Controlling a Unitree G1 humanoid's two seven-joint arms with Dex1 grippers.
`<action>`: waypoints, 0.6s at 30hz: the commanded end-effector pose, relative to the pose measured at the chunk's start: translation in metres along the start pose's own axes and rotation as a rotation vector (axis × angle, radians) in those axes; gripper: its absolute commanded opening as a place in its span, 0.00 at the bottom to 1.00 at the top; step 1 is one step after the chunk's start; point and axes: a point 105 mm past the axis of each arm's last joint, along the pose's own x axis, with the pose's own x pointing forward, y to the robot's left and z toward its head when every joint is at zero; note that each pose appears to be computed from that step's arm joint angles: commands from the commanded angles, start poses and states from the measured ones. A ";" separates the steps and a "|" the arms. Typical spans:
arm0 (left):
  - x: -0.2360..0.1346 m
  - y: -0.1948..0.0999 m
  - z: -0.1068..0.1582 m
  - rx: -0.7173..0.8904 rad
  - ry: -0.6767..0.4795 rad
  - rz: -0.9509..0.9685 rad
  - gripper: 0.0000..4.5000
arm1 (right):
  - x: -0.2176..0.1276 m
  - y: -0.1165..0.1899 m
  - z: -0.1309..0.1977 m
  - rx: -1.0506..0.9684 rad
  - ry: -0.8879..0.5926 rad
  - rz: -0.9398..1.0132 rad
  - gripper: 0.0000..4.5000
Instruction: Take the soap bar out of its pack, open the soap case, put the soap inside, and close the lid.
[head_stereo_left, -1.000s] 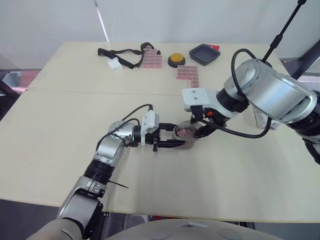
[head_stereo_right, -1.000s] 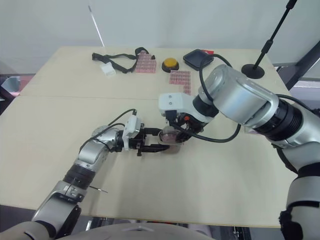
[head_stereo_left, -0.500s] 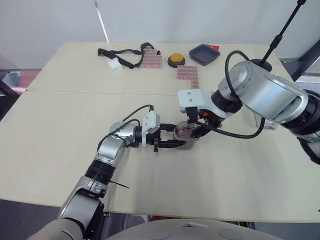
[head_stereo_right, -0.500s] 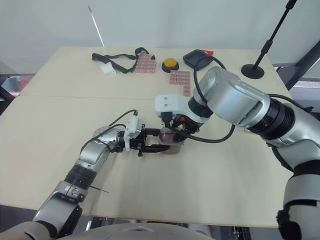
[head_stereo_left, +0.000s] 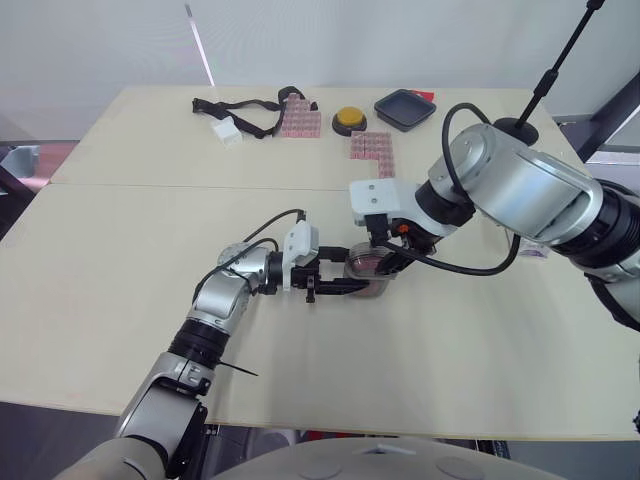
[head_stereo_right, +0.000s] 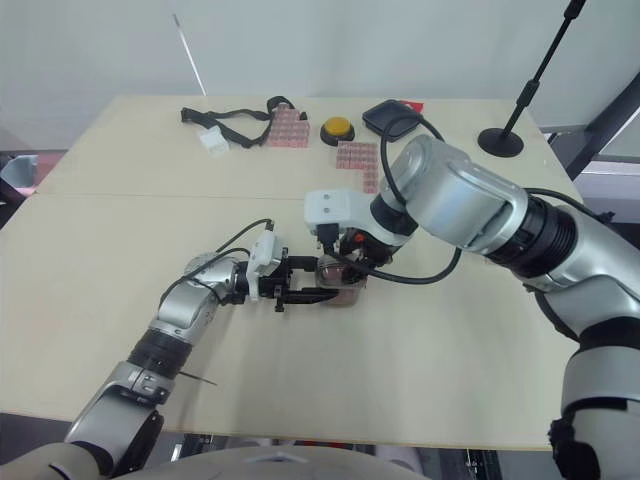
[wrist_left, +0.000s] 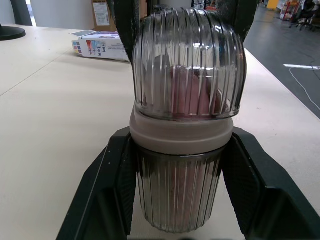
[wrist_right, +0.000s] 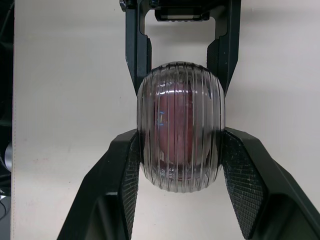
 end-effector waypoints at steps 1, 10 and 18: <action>0.003 0.003 0.018 0.072 -0.046 -0.005 0.43 | 0.010 0.001 -0.003 -0.007 0.022 0.007 0.43; 0.004 0.002 0.017 0.074 -0.044 -0.005 0.43 | 0.016 -0.001 -0.009 0.020 0.031 0.006 0.43; 0.003 0.001 0.017 0.078 -0.042 -0.007 0.43 | 0.020 -0.005 -0.010 0.046 0.019 0.002 0.43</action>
